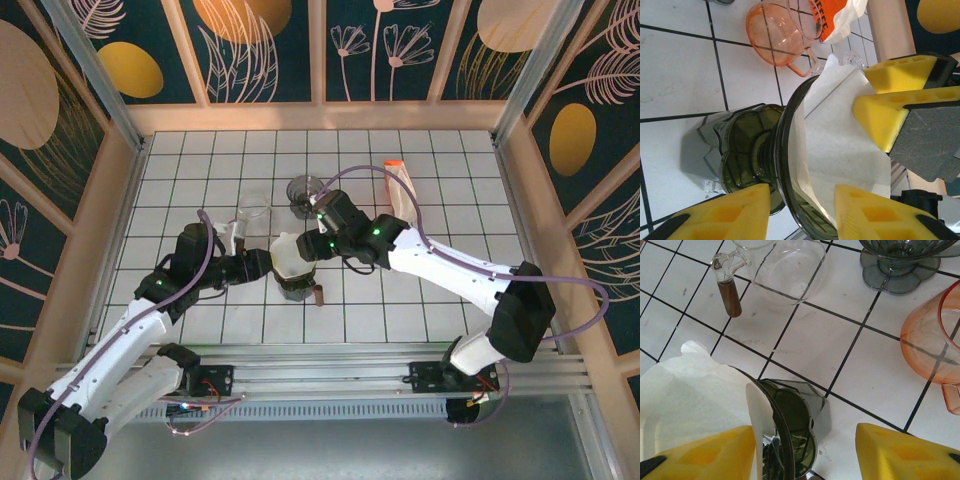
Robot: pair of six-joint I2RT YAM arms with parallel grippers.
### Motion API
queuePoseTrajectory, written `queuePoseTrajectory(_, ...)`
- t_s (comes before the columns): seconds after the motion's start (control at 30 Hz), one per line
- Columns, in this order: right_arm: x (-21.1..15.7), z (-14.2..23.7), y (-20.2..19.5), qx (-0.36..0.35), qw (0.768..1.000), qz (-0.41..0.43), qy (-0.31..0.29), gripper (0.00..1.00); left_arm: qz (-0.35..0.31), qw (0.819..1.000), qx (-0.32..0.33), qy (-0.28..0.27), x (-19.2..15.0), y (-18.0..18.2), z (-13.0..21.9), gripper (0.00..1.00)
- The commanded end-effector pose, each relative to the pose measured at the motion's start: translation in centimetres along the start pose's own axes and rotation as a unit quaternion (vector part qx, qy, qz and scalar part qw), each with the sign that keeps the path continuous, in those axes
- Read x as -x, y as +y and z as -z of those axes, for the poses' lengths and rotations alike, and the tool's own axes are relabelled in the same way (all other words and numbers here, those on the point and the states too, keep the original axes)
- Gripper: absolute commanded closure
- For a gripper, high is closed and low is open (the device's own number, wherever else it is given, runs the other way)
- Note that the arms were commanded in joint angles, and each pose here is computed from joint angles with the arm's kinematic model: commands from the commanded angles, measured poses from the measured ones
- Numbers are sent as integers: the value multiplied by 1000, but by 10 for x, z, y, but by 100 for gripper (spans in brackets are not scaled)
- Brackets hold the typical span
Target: Place the coffee filter in the dripper
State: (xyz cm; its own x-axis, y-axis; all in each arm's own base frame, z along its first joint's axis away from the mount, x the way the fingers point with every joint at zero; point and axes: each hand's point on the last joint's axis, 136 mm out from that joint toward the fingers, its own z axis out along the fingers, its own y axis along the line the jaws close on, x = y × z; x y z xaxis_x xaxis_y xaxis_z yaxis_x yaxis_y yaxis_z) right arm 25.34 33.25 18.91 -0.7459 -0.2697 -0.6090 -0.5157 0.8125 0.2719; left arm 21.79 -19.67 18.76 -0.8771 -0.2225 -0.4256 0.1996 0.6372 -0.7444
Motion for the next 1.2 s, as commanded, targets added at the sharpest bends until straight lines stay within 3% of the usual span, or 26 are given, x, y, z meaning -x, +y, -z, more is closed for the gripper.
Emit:
queuePoseTrajectory(0.0, -6, -3, -5, -18, 1000, -8, 8, 44, 6, 1000, 4, 19, -13, 6, -1, 63)
queuePoseTrajectory(0.43, 8, 9, 10, 12, 1000, 6, -13, 30, 11, 1000, 5, 21, -16, 9, -2, 67)
queuePoseTrajectory(0.6, -4, 0, 3, -9, 1000, 5, 16, 31, 11, 1000, 5, 20, -16, 10, -2, 67)
queuePoseTrajectory(0.93, -17, -2, -20, -55, 998, -17, 13, 41, 10, 1000, 5, 21, -18, 13, -4, 67)
queuePoseTrajectory(1.1, -11, 1, -17, -51, 999, -18, 0, 40, 10, 1000, 4, 18, -17, 12, -4, 67)
queuePoseTrajectory(1.17, -3, 6, -2, -18, 1000, -4, -14, 34, 9, 1000, 5, 15, -16, 12, -3, 64)
